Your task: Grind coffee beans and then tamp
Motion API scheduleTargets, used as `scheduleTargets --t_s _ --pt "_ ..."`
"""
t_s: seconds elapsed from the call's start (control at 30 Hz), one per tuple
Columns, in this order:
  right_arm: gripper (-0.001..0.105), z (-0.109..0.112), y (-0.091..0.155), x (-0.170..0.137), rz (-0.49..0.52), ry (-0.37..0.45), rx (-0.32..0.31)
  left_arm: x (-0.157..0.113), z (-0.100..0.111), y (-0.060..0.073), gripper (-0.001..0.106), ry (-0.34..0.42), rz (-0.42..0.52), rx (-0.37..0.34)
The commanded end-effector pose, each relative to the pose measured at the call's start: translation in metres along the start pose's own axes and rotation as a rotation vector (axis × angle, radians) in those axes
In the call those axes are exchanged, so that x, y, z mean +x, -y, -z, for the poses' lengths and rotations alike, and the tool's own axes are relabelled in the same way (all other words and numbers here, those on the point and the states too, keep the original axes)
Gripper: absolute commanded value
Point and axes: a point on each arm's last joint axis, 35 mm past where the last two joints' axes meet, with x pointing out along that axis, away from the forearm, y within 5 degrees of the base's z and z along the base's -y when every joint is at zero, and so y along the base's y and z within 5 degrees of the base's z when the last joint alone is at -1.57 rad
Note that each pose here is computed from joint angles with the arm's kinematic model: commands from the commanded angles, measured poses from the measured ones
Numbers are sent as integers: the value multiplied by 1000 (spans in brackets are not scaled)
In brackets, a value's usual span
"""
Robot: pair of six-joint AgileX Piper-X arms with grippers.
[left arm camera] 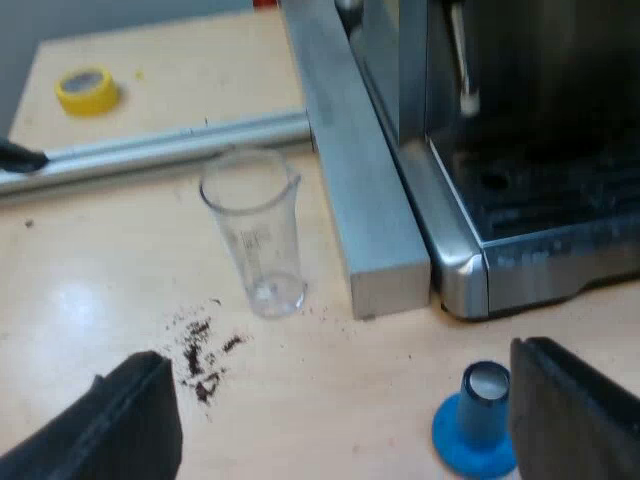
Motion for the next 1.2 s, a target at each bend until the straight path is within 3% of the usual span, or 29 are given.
scheduleTargets --t_s 0.03,0.1,1.2 --pt "70 7 0 6 -13 -54 15 9 3 -1 69 -19 -15 -14" --pt "70 17 -1 11 -19 -110 29 10 1 -1 69 1 -13 -11" --pt "70 17 0 11 7 -119 53 18 2 0 69 16 32 10"
